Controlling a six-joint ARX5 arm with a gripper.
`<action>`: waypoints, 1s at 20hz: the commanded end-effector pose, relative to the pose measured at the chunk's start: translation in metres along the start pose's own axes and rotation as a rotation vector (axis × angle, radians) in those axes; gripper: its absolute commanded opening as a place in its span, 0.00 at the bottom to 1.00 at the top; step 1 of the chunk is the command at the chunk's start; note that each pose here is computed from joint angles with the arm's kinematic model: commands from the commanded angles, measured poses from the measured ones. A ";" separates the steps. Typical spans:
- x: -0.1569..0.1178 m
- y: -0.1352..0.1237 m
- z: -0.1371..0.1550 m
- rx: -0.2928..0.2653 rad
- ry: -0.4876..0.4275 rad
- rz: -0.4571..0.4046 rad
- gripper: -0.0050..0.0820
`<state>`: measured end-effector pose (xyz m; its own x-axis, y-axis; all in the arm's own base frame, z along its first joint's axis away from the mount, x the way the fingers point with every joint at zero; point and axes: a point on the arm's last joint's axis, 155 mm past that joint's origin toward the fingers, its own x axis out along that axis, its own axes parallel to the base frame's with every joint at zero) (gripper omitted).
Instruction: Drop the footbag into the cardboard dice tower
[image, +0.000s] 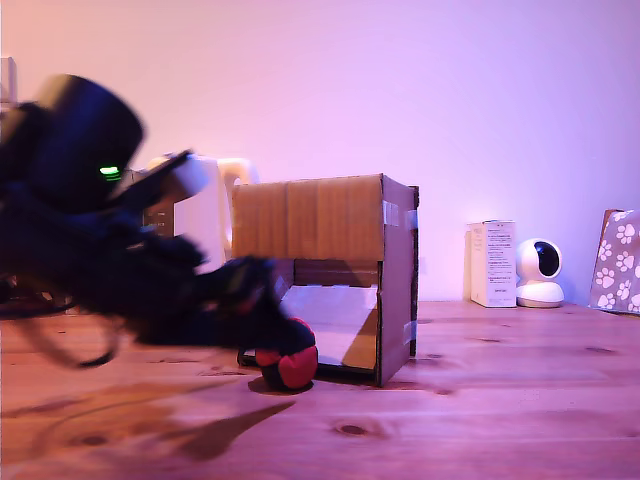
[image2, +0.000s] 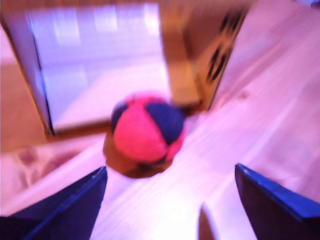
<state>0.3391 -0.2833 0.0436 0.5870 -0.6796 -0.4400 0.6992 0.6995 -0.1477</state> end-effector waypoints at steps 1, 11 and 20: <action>0.008 0.002 -0.015 -0.009 0.038 0.003 0.92; 0.020 0.005 -0.018 -0.016 0.061 0.004 0.22; -0.006 -0.012 -0.021 -0.102 0.176 -0.045 0.22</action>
<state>0.3237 -0.2841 0.0253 0.4725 -0.6625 -0.5812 0.6741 0.6965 -0.2458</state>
